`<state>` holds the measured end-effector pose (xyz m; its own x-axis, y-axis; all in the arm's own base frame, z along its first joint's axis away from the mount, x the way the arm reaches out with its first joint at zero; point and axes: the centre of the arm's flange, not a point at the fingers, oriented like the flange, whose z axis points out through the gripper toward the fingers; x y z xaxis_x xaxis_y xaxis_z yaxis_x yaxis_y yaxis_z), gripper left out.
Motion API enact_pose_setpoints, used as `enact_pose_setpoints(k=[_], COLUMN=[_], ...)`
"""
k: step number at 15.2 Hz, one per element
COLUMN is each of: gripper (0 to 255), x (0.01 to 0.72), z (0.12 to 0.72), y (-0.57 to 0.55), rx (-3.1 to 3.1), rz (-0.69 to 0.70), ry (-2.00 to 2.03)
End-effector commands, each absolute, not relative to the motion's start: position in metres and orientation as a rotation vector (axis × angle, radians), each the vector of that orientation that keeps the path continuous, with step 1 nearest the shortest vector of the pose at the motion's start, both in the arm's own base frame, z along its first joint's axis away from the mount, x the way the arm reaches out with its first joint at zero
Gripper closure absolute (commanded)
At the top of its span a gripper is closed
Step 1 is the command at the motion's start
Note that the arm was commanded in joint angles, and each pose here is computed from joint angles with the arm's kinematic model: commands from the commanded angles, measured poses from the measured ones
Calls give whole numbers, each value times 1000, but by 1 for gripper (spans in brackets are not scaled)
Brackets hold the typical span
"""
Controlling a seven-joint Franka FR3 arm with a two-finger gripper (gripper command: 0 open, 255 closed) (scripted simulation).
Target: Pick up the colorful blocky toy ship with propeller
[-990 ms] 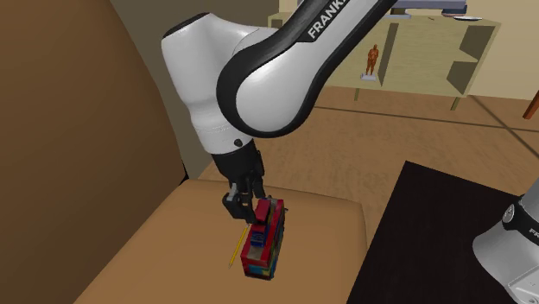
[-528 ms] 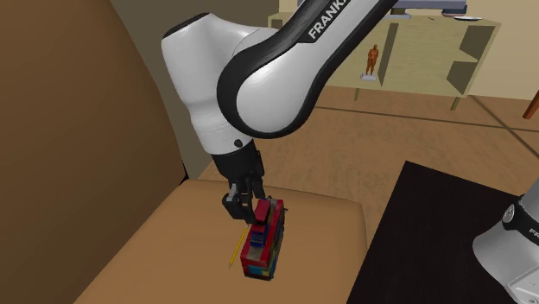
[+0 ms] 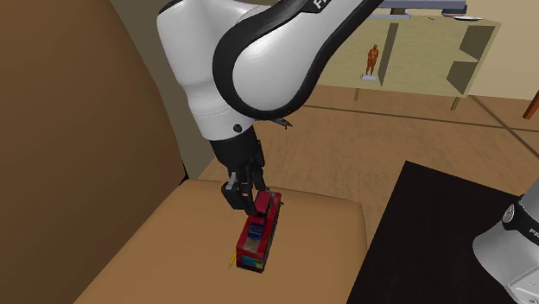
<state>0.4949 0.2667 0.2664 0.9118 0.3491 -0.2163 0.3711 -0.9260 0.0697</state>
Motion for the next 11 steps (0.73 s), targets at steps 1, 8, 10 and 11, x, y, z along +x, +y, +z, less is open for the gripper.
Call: enact_pose_setpoints(k=[1, 8, 10, 11], gripper=[255, 255, 255, 255], x=[495, 495, 495, 495], z=[278, 315, 322, 322], y=[268, 268, 268, 268], rx=[2964, 2964, 2964, 2964], rz=[-304, -304, -304, -304], ry=[560, 560, 560, 560])
